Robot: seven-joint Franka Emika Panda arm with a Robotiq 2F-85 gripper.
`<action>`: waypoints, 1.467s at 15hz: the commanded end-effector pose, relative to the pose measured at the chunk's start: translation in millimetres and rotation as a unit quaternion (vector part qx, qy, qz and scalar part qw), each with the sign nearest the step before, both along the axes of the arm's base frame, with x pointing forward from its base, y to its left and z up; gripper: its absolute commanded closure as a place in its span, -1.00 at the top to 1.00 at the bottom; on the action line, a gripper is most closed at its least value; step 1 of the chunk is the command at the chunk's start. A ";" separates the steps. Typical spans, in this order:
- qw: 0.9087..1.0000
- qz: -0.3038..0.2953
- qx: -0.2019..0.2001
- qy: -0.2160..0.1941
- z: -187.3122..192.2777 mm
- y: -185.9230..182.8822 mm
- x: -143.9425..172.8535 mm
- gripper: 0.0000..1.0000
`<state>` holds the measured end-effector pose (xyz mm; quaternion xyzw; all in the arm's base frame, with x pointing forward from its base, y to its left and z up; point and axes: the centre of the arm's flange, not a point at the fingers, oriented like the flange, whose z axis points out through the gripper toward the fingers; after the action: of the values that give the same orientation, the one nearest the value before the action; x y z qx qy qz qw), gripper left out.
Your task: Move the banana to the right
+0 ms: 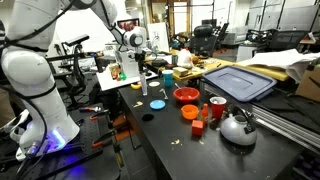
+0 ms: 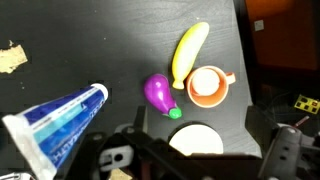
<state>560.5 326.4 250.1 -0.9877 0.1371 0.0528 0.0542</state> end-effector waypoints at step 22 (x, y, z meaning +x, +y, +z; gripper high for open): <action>0.994 -0.024 -0.002 0.110 -99.5 41.2 -67.4 1.00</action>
<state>500.0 357.7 153.2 -0.9725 0.1717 0.1545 0.0281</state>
